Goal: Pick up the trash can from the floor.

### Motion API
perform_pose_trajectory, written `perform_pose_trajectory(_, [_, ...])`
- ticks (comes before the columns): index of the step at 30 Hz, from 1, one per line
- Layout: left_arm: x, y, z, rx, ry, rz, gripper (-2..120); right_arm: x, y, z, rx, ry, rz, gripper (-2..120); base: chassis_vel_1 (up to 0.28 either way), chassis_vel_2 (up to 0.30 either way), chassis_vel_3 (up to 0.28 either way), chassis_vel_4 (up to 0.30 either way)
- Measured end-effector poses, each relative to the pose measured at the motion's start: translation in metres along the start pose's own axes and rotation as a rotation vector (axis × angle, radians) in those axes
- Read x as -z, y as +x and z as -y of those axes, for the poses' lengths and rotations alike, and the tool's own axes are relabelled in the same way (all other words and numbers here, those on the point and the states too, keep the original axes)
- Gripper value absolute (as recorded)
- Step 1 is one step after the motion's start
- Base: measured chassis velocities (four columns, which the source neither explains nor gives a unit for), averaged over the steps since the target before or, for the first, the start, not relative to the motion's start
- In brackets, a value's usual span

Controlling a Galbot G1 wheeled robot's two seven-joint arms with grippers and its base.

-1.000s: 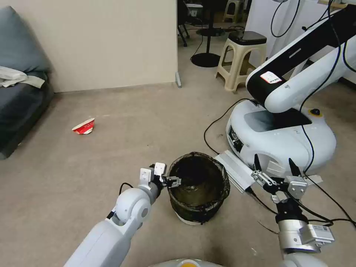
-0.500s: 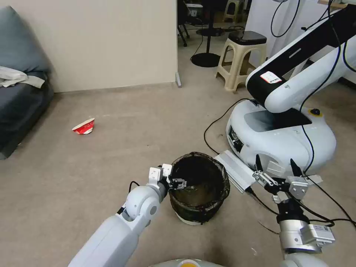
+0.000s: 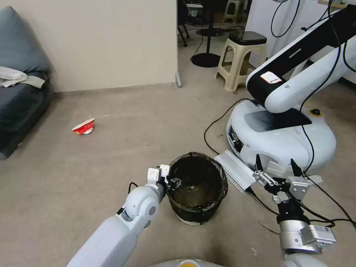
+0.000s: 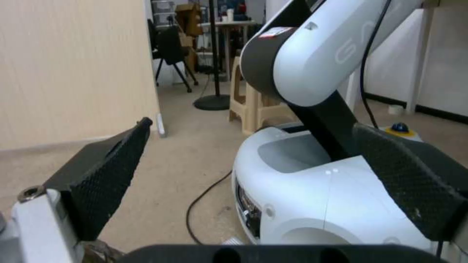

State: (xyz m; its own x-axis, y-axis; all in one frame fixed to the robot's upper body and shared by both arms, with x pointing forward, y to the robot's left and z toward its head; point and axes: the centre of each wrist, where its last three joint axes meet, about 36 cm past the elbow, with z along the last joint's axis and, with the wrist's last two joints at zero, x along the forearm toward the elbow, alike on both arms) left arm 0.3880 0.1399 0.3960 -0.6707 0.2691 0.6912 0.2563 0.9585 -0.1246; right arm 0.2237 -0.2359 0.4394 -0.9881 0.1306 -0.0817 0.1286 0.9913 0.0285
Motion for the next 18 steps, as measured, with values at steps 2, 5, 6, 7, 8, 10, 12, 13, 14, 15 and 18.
perform_pose_trajectory(2, [0.0, 0.0, 0.0, 0.001, 0.0, 0.0, 36, 0.0, 0.0, 0.0, 0.0, 0.0, 0.0, 100, 0.0, 0.0, 0.0, 0.0])
perform_pose_trajectory(5, [0.0, 0.0, 0.0, 0.005, 0.002, -0.001, 26, 0.0, 0.0, 0.0, 0.0, 0.0, 0.001, 100, 0.0, 0.0, 0.0, 0.0])
perform_pose_trajectory(6, [-0.001, 0.0, 0.0, 0.008, 0.003, -0.001, 21, 0.0, 0.0, 0.0, 0.0, 0.0, 0.001, 100, 0.0, 0.0, 0.0, 0.0])
perform_pose_trajectory(7, [-0.001, 0.0, -0.001, 0.011, 0.004, -0.001, 19, 0.0, 0.0, 0.0, 0.001, 0.0, 0.001, 100, 0.0, 0.0, 0.0, 0.0])
perform_pose_trajectory(8, [-0.001, 0.0, -0.001, 0.016, 0.005, -0.001, 11, -0.001, 0.0, 0.0, 0.001, 0.0, 0.0, 100, 0.0, 0.0, 0.0, 0.0])
perform_pose_trajectory(10, [-0.001, 0.0, -0.001, 0.017, 0.005, -0.001, 10, -0.001, 0.0, 0.0, 0.001, 0.0, 0.0, 100, 0.0, 0.0, 0.0, 0.0])
perform_pose_trajectory(12, [-0.001, 0.001, -0.003, 0.017, 0.012, -0.001, 3, -0.001, 0.0, 0.0, 0.0, 0.0, -0.001, 100, 0.0, 0.0, 0.0, 0.0])
perform_pose_trajectory(13, [0.0, 0.001, -0.004, 0.019, 0.017, 0.0, 3, -0.002, -0.001, -0.001, 0.001, -0.001, -0.001, 100, 0.0, 0.0, 0.0, 0.0])
perform_pose_trajectory(14, [0.0, 0.001, -0.004, 0.019, 0.017, 0.0, 3, -0.002, -0.001, -0.001, 0.001, -0.001, -0.001, 100, 0.0, 0.0, 0.0, 0.0])
perform_pose_trajectory(15, [0.001, 0.001, -0.005, 0.02, 0.02, 0.002, 3, -0.002, -0.001, -0.001, 0.001, -0.001, -0.001, 100, 0.0, 0.0, 0.0, 0.0])
perform_pose_trajectory(18, [0.004, 0.003, -0.01, 0.029, 0.031, 0.009, 3, -0.003, -0.002, -0.001, 0.003, -0.002, -0.003, 100, 0.0, 0.0, 0.0, 0.0])
